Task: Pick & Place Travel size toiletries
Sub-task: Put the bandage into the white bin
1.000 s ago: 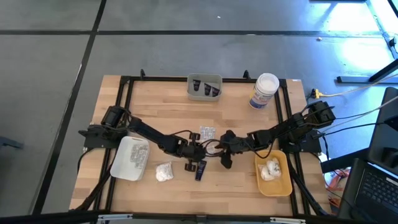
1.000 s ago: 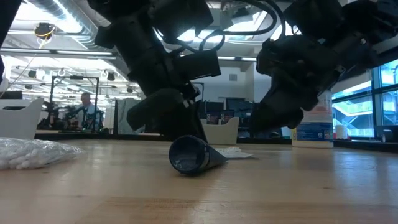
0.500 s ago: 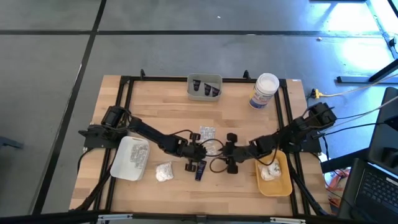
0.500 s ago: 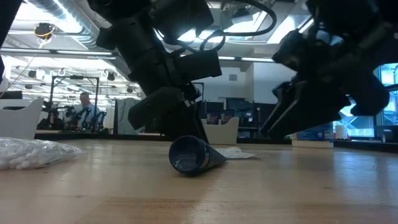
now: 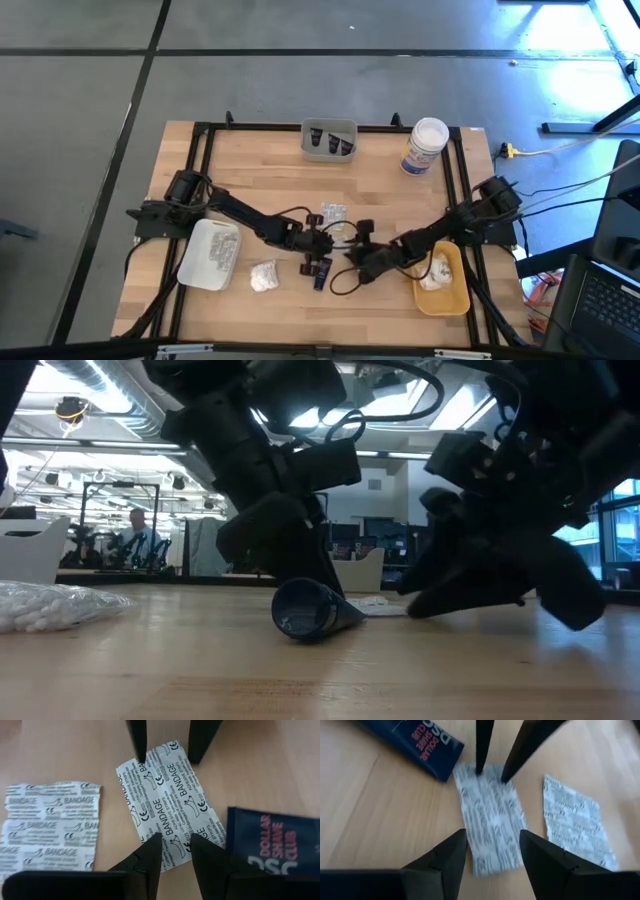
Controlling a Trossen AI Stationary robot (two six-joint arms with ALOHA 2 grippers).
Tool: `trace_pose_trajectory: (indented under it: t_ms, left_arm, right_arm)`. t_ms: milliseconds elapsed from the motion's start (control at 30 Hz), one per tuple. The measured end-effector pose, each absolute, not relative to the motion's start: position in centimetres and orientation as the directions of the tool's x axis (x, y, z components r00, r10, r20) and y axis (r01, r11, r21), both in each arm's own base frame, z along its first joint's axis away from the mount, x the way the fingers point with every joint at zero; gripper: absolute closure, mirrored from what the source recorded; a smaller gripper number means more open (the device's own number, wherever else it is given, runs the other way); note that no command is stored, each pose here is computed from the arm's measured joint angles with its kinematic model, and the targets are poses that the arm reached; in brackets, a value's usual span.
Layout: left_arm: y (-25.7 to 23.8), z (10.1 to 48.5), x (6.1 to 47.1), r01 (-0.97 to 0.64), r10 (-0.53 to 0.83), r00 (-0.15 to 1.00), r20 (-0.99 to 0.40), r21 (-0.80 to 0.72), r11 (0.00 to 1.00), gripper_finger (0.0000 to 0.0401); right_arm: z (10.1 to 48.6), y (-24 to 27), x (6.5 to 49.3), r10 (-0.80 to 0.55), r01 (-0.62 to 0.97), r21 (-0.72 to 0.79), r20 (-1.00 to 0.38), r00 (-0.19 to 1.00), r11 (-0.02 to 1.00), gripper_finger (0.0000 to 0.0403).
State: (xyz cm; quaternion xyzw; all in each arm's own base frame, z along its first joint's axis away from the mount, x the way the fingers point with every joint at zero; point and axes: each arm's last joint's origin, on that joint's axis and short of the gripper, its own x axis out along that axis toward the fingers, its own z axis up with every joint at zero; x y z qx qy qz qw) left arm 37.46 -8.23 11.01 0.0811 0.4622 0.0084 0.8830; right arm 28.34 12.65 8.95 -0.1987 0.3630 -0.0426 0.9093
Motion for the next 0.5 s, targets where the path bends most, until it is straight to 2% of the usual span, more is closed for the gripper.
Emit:
trace_pose_trajectory:
  t_ms: [500]
  left_arm:
    - [-8.09, 11.1, 37.66, 0.067, 0.052, 0.582, -0.811, 0.112, 0.991, 0.0299]
  right_arm:
    - [8.88, 13.6, 28.09, -0.32, -0.083, -0.51, -0.649, 0.691, 0.856, 0.0234]
